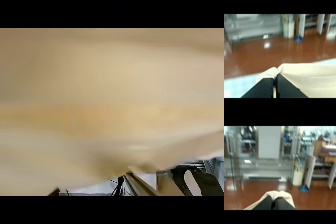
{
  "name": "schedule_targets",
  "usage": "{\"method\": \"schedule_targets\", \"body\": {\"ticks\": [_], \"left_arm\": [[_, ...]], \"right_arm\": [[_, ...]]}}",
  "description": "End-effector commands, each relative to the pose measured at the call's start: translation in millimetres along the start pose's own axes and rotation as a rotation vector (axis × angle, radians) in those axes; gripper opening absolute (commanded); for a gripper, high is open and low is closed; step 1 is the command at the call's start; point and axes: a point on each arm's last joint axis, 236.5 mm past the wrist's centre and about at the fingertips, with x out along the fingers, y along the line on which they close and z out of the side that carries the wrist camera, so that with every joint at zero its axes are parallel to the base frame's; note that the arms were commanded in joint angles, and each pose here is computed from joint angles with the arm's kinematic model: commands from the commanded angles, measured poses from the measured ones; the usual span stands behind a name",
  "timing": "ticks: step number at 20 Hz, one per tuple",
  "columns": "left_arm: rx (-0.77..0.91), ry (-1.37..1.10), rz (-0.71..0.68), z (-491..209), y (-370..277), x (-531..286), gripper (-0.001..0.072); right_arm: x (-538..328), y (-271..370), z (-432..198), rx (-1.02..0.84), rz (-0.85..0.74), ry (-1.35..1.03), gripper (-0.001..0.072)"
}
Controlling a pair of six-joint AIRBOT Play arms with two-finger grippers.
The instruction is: Fold the shirts.
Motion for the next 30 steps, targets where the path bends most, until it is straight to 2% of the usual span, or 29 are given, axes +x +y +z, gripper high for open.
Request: {"method": "schedule_targets", "body": {"ticks": [1, 5, 10, 14, 18, 21, 27, 30], "left_arm": [[-0.067, 0.349, 0.078, -79.9, 28.3, 12.2, 0.0018], [-0.177, 0.569, 0.050, -136.7, 46.5, 61.8, 0.0018], [-0.293, 0.751, 0.028, -218.3, 82.7, 159.3, 0.0020], [-0.394, 0.812, 0.047, -277.7, 115.1, 242.9, 0.0021], [-0.497, 0.827, -0.005, -326.0, 126.6, 317.7, 0.0020], [-0.549, 0.803, -0.046, -355.0, 130.3, 360.6, 0.0021], [-0.617, 0.912, -0.049, -433.2, 136.0, 392.5, 0.0021], [-0.614, 0.972, -0.076, -453.4, 131.0, 389.6, 0.0021]], "right_arm": [[17.4, -21.6, -67.6, -0.051, -0.046, 0.300, 0.0042], [83.9, -5.0, -170.6, -0.042, 0.095, 0.734, 0.0042], [213.9, 1.8, -277.3, -0.023, 0.134, 0.946, 0.0042], [297.4, 8.0, -361.4, 0.025, 0.151, 0.988, 0.0043], [355.8, 27.8, -414.8, 0.133, 0.198, 0.937, 0.0043], [380.0, 29.2, -455.1, 0.198, 0.173, 0.943, 0.0043], [386.6, 29.0, -532.3, 0.226, 0.155, 1.058, 0.0043], [380.2, 29.9, -546.3, 0.225, 0.159, 1.104, 0.0043]]}}
